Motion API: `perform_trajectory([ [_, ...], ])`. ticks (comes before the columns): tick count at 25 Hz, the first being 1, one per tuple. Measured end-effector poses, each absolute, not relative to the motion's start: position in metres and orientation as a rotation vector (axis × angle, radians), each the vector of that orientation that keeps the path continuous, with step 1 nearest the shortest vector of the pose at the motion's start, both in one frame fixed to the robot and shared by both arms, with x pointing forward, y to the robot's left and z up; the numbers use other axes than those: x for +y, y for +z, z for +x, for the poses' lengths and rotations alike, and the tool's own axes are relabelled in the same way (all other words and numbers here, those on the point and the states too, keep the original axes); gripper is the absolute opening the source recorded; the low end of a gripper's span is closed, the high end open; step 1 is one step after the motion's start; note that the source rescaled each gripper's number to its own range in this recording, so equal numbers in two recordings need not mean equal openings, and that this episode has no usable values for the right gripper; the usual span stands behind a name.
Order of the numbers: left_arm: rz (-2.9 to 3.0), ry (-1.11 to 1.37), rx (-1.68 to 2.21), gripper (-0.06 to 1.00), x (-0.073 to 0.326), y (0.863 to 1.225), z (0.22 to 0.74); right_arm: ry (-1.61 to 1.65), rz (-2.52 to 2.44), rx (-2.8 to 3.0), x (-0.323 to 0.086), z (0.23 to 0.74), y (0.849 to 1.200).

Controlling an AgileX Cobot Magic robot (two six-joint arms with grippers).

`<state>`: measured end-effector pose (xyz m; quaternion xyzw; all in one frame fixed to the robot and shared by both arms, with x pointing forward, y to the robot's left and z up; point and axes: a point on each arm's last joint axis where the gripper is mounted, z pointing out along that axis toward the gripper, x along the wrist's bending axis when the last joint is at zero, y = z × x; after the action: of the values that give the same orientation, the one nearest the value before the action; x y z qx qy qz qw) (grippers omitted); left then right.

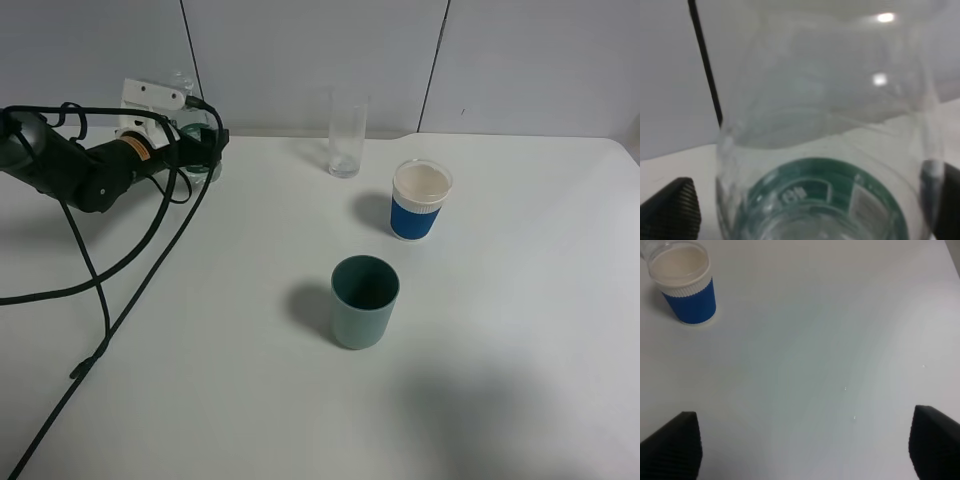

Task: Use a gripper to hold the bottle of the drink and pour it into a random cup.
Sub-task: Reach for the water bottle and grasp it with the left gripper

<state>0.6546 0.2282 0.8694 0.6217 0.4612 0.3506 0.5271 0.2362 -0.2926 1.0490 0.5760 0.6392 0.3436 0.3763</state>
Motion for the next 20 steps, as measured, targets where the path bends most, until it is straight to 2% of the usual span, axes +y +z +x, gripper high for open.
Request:
perform_trajectory([
  [15, 1.480, 0.812, 1.101, 0.73, 0.2257, 0.8598, 0.6620, 0.879, 1.474, 1.635, -0.2926, 0.2362, 1.0490],
  [17, 1.476, 0.810, 1.103, 0.63, 0.2256, 0.8602, 0.6625, 0.879, 1.474, 1.635, -0.2926, 0.2362, 1.0490],
  [18, 1.473, 0.806, 1.105, 0.53, 0.2256, 0.8602, 0.6624, 0.879, 1.474, 1.635, -0.2926, 0.2362, 1.0490],
  [20, 1.464, 0.796, 1.112, 0.25, 0.2254, 0.8604, 0.6626, 0.879, 1.474, 1.635, -0.2926, 0.2362, 1.0490],
])
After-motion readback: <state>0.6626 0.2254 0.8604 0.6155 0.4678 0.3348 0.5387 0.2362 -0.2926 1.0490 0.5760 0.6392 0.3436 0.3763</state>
